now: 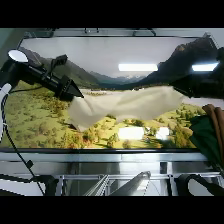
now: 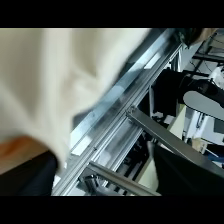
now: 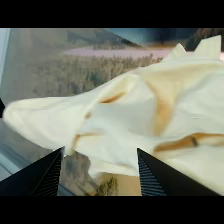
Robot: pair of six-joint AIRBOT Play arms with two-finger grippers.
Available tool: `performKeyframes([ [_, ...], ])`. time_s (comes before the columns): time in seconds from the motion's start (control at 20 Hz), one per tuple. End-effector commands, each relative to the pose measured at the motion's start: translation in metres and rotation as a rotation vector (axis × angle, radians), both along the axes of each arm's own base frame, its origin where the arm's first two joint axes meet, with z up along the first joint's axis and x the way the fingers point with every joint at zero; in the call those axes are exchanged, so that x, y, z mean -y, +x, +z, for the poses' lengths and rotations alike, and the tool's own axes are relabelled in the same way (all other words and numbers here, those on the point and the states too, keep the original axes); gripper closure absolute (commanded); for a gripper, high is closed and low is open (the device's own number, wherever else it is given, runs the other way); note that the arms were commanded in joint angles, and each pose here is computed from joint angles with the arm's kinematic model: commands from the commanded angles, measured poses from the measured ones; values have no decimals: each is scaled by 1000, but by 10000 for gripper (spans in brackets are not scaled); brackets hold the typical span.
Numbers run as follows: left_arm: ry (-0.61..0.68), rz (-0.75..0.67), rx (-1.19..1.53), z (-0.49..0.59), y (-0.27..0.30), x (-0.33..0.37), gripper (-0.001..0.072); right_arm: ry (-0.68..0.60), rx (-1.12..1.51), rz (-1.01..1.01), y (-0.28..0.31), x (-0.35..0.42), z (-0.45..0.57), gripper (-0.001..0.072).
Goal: Fold the shirts.
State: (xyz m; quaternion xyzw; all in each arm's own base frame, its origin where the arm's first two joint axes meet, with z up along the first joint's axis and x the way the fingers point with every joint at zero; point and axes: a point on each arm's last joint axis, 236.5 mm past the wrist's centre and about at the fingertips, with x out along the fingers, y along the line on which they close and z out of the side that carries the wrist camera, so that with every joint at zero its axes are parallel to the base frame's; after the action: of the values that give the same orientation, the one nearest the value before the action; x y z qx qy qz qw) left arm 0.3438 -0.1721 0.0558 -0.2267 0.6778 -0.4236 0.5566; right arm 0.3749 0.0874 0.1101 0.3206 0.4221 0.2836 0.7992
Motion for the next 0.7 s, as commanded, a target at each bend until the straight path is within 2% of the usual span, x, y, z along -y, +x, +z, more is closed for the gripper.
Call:
performKeyframes([
  [0.0, 5, -12, -102, -24, -24, -12, -12, -70, -64, -9, -6, 18, -24, 193],
  [0.2, 101, 78, -185, -40, -33, -61, -9, -131, -242, -89, -43, 69, -54, 193],
  [0.35, 116, 195, -222, -67, -57, -63, -8, -150, -369, -123, -80, 72, -102, 193],
  [0.5, 145, 277, -252, -98, -77, -58, -7, -166, -397, -233, -80, 81, -145, 194],
  [0.65, 159, 360, -205, -123, -61, -54, -6, -160, -402, -301, -61, 94, -168, 194],
])
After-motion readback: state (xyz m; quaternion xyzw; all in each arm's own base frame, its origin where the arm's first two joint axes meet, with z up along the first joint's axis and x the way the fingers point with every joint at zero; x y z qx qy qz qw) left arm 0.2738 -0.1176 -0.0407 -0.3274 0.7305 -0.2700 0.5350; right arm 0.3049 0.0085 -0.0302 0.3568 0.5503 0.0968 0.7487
